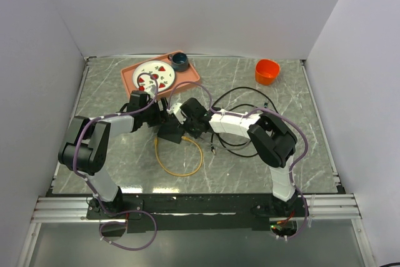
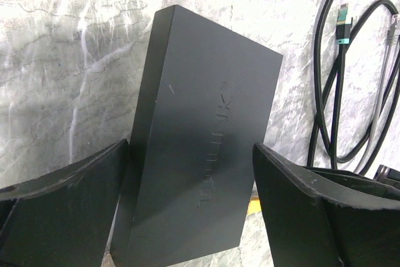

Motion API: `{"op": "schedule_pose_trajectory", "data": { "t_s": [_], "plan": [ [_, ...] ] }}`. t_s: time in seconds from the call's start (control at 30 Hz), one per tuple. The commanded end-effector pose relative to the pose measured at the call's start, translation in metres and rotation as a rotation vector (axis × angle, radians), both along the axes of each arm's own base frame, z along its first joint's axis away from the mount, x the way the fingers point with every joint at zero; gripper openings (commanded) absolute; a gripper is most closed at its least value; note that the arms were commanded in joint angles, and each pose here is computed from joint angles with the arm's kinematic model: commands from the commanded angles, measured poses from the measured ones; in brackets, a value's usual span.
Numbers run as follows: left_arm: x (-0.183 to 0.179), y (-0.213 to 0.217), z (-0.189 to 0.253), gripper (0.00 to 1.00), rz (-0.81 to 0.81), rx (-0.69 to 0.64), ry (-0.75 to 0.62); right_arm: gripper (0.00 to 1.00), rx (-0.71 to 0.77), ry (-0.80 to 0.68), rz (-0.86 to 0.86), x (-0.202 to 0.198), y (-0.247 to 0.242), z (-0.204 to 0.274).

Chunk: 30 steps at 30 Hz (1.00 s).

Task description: Insert the plug into the switch port

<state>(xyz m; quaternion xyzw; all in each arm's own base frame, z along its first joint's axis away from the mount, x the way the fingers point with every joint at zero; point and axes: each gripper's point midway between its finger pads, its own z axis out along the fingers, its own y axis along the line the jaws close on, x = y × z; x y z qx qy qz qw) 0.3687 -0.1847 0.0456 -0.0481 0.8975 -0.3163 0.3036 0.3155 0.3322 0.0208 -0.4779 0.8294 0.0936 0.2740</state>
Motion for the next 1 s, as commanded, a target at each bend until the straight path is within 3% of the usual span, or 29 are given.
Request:
{"op": "schedule_pose_trajectory", "data": {
  "t_s": [0.0,0.97],
  "plan": [
    [-0.006,-0.014,-0.004,0.86,-0.054,-0.009,0.018,0.0,0.061,-0.094,-0.011,0.015,0.011,0.03],
    [-0.007,-0.014,-0.001,0.89,-0.06,0.008,0.016,0.0,0.055,-0.131,-0.026,0.024,0.01,0.04]
  ]
}}
